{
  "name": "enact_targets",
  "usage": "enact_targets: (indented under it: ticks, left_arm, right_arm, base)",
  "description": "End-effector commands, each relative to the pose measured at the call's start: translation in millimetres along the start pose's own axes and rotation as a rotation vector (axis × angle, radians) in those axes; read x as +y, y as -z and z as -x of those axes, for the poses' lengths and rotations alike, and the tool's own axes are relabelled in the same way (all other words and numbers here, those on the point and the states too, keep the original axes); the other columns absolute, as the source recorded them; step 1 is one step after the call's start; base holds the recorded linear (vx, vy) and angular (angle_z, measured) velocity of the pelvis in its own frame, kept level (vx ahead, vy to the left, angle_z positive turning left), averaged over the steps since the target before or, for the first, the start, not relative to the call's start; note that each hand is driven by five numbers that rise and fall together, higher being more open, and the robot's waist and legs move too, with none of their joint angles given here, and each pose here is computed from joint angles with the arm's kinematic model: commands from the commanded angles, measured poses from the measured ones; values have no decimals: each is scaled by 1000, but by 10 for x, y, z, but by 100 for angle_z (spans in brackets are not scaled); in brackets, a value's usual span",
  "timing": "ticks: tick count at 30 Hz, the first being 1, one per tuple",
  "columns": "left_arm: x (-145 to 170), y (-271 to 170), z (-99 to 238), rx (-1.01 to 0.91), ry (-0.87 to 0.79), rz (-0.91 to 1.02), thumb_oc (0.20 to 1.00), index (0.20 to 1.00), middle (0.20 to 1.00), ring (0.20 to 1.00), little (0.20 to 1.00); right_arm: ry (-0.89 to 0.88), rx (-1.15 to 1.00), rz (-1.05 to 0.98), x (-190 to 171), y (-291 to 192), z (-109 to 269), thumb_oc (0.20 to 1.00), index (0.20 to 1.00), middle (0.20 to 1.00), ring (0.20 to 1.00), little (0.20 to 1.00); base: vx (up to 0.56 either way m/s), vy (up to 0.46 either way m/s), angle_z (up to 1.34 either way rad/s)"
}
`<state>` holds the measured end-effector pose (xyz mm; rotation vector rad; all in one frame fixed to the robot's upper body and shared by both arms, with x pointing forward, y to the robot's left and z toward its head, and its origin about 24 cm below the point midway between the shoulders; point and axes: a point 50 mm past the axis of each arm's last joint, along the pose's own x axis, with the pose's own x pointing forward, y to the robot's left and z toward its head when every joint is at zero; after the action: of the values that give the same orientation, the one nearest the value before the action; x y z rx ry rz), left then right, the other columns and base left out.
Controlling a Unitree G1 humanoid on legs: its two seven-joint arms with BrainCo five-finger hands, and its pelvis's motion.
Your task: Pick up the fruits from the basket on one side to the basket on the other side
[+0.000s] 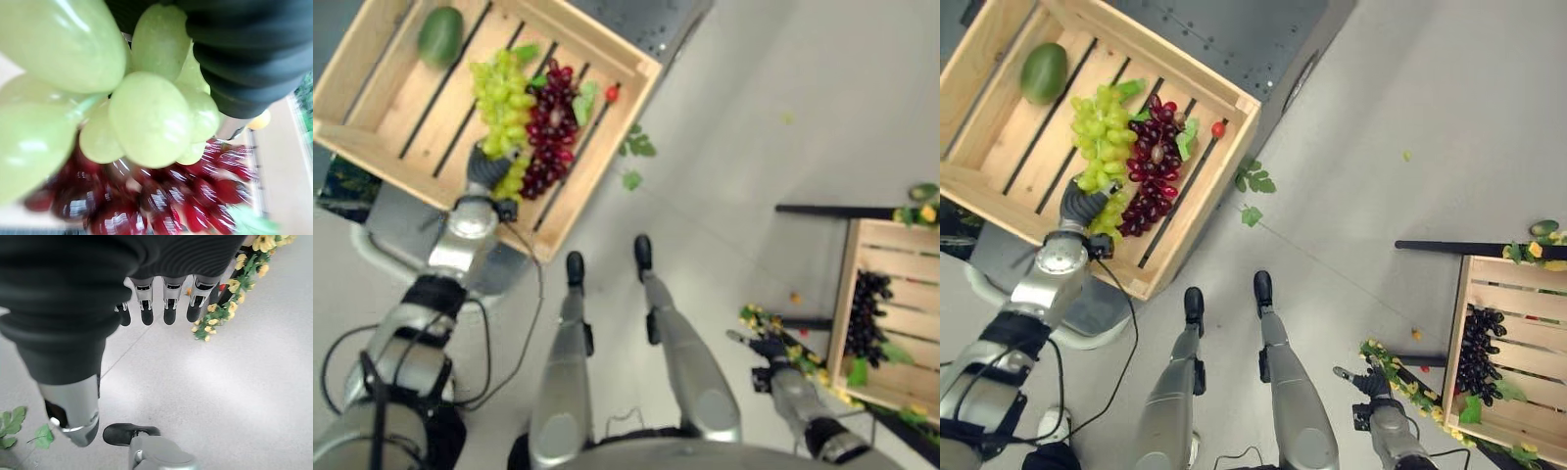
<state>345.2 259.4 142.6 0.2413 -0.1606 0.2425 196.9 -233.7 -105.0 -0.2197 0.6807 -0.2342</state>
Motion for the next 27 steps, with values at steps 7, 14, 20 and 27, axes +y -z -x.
enact_targets:
  ticks: [7, 14, 20, 27]
  left_arm:
    - [133, -201, 211, -160, 24, 154, 200, 200, 200, 200, 200]
    - [112, -141, 424, -164, 98, 167, 200, 200, 200, 200, 200]
    - [55, -143, 585, -181, 160, 221, 200, 200, 200, 200, 200]
    - [-41, -112, 709, -166, 228, 272, 200, 200, 200, 200, 200]
  right_arm:
    - [11, 26, 7, -151, 138, 71, 1000, 1000, 1000, 1000, 1000]
    - [-32, 3, 12, -121, 82, 58, 1000, 1000, 1000, 1000, 1000]
    - [-131, -113, -17, -27, -178, 57, 1000, 1000, 1000, 1000, 1000]
    - [-190, -445, 45, 2, -893, 162, 1000, 1000, 1000, 1000, 1000]
  base:
    - [4, 1, 2]
    - [6, -2, 2]
    - [6, -2, 2]
    - [0, 0, 0]
